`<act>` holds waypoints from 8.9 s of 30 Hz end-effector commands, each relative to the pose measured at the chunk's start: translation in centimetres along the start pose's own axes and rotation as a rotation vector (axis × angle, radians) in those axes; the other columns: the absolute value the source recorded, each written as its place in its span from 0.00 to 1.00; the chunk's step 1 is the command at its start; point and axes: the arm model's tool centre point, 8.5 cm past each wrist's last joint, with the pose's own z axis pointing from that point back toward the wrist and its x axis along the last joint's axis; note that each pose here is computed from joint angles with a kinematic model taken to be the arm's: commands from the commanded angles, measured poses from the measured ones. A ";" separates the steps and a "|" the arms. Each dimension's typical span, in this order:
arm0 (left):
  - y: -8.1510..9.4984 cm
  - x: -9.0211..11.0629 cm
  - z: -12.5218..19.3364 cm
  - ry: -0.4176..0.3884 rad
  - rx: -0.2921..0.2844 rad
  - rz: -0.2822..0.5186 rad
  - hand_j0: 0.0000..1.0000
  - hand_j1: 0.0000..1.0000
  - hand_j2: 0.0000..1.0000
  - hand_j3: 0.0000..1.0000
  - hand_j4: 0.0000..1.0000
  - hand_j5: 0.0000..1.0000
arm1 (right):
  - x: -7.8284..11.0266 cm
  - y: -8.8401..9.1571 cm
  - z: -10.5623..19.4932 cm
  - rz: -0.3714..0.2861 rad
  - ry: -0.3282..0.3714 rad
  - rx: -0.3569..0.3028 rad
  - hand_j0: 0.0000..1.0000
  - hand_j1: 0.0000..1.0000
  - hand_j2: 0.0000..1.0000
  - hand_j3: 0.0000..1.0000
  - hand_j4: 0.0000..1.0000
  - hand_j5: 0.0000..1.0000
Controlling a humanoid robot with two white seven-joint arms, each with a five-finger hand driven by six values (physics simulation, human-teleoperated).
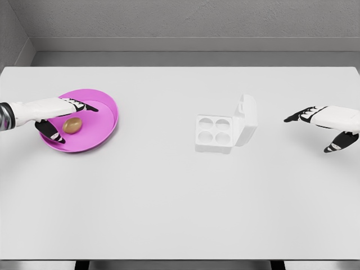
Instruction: Pack egg into the box and close the box lid
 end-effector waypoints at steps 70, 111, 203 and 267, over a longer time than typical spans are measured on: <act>2.5 5.0 -0.8 -0.160 0.075 -0.058 0.40 0.40 0.40 0.40 0.40 0.40 | -0.2 -0.3 0.6 0.003 0.010 -0.007 1.00 1.00 1.00 1.00 1.00 1.00; 4.6 15.0 -8.7 -0.536 0.252 0.142 0.40 0.40 0.40 0.40 0.40 0.40 | -0.2 -0.3 0.7 0.006 0.011 -0.006 1.00 1.00 1.00 1.00 1.00 1.00; -3.2 22.2 -18.8 -0.829 0.367 0.933 0.37 0.37 0.37 0.37 0.37 0.37 | -0.4 -0.7 1.2 0.015 0.021 -0.004 1.00 1.00 1.00 1.00 1.00 1.00; 3.6 14.0 -2.7 -0.794 0.453 0.579 1.00 1.00 1.00 1.00 1.00 1.00 | 7.8 -2.9 -2.5 0.166 -0.214 -0.027 1.00 1.00 1.00 1.00 1.00 1.00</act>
